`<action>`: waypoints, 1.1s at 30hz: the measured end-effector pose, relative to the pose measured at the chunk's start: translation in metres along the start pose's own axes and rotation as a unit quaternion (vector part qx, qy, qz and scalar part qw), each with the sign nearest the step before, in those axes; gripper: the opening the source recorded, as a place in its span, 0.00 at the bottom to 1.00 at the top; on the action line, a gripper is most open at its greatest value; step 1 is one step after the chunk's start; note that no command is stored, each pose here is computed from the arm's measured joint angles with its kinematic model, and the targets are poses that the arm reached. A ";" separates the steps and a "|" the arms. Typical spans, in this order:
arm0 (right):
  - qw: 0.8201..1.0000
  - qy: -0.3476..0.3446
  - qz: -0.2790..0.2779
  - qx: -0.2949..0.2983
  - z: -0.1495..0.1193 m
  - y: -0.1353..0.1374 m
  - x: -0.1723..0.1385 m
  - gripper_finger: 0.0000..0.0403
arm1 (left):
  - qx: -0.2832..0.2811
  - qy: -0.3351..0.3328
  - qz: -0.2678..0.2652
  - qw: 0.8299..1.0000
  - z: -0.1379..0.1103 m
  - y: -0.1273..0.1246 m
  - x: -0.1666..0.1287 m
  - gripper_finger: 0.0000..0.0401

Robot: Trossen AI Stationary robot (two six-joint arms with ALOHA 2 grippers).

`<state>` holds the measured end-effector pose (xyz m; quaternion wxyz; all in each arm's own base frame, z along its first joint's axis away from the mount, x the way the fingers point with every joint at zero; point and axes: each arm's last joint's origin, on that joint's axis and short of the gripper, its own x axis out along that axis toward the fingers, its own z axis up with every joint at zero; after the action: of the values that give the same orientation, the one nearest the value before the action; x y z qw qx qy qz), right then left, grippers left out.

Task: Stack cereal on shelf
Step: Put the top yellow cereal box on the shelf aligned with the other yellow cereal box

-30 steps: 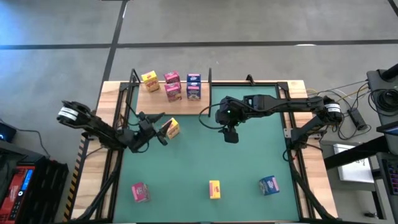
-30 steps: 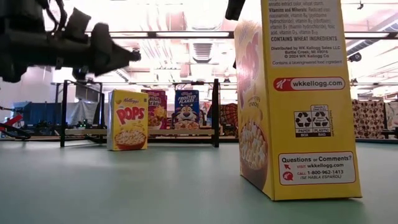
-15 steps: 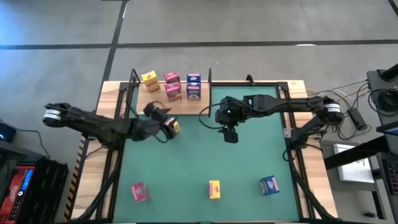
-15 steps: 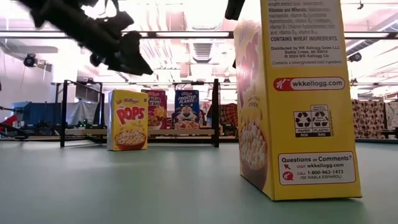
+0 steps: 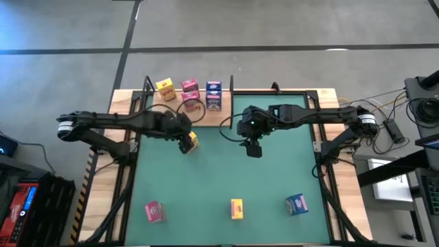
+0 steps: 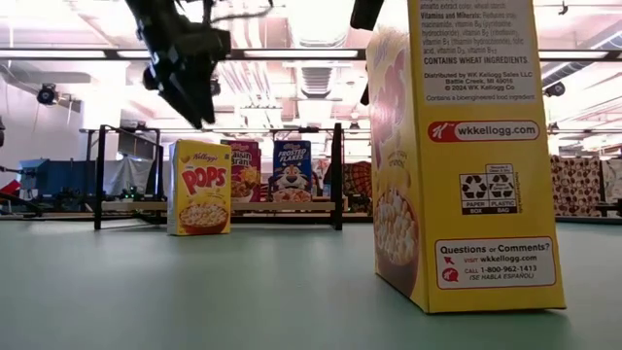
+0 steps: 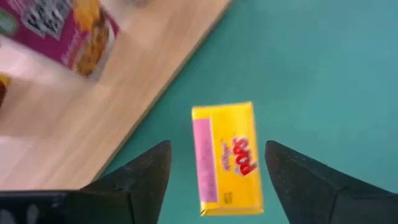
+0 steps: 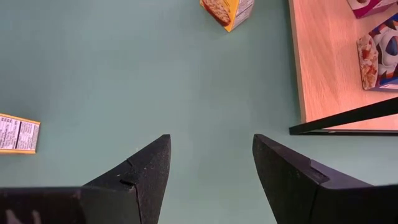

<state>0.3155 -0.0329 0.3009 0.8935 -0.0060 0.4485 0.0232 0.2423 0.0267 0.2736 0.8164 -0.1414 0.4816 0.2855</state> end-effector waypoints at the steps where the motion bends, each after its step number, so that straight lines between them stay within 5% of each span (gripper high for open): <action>1: 1.000 0.000 0.000 0.000 0.000 0.000 0.000 0.54 | 0.004 0.012 0.004 1.000 0.001 -0.001 0.004 0.63; 10: 1.000 0.000 0.000 0.000 0.000 0.000 0.000 0.54 | 0.014 0.059 -0.012 0.998 0.004 -0.002 0.022 0.80; 33: 1.000 0.000 0.000 0.000 0.000 0.000 0.000 0.54 | 0.051 0.123 -0.015 0.991 0.006 0.010 0.044 0.77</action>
<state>0.3155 -0.0330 0.3010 0.8936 -0.0060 0.4481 0.0231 0.2566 0.0526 0.2390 0.7613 -0.1404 0.5900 0.2291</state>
